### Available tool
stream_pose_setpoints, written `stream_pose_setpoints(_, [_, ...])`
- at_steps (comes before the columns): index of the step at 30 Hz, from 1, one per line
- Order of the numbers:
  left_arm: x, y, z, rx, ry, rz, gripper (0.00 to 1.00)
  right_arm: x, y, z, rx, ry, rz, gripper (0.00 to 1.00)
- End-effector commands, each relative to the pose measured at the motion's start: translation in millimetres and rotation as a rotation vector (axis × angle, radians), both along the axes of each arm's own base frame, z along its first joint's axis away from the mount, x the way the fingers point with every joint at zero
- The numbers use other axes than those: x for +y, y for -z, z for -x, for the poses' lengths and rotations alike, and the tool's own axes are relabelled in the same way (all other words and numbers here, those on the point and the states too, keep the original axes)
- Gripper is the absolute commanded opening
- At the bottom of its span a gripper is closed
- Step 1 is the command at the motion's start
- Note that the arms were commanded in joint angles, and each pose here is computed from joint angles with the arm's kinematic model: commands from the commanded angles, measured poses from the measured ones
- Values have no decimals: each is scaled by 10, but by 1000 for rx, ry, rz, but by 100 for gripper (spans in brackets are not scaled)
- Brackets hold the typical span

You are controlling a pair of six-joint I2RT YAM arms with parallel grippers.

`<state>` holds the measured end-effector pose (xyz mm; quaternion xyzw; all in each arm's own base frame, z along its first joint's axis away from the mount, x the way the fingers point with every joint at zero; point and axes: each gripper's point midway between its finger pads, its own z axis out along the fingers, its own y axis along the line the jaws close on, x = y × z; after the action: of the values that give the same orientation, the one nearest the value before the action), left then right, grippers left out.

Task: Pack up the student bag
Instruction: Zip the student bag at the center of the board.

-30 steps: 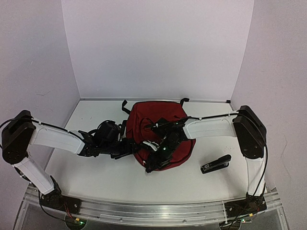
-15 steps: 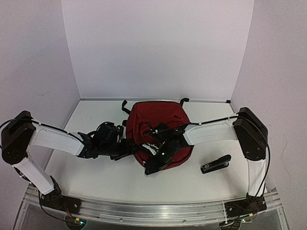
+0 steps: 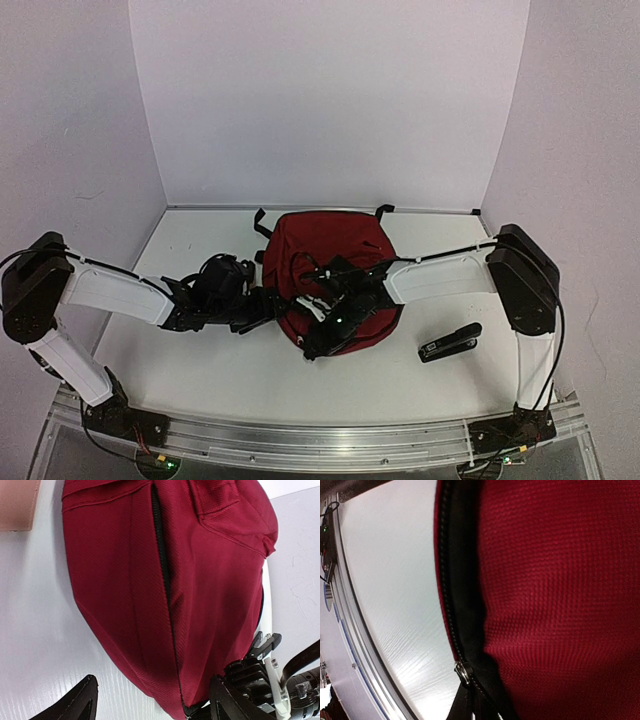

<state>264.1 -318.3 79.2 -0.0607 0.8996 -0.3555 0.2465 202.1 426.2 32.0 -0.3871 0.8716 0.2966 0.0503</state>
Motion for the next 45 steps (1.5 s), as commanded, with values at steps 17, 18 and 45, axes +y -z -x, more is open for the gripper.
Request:
stream_pose_setpoints(17, [-66,-195,-198,-34,-20,8,3,-332,-486,61,-190,-89,-19,0])
stream_pose_setpoints(18, [-18,-215,-235,-41,-38,-1,1,-371,-478,75,-194,-96,-11,0])
stream_pose_setpoints(45, [407,-599,-827,-135,109,14,42,-804,-626,-134,-99,-63,-58,0])
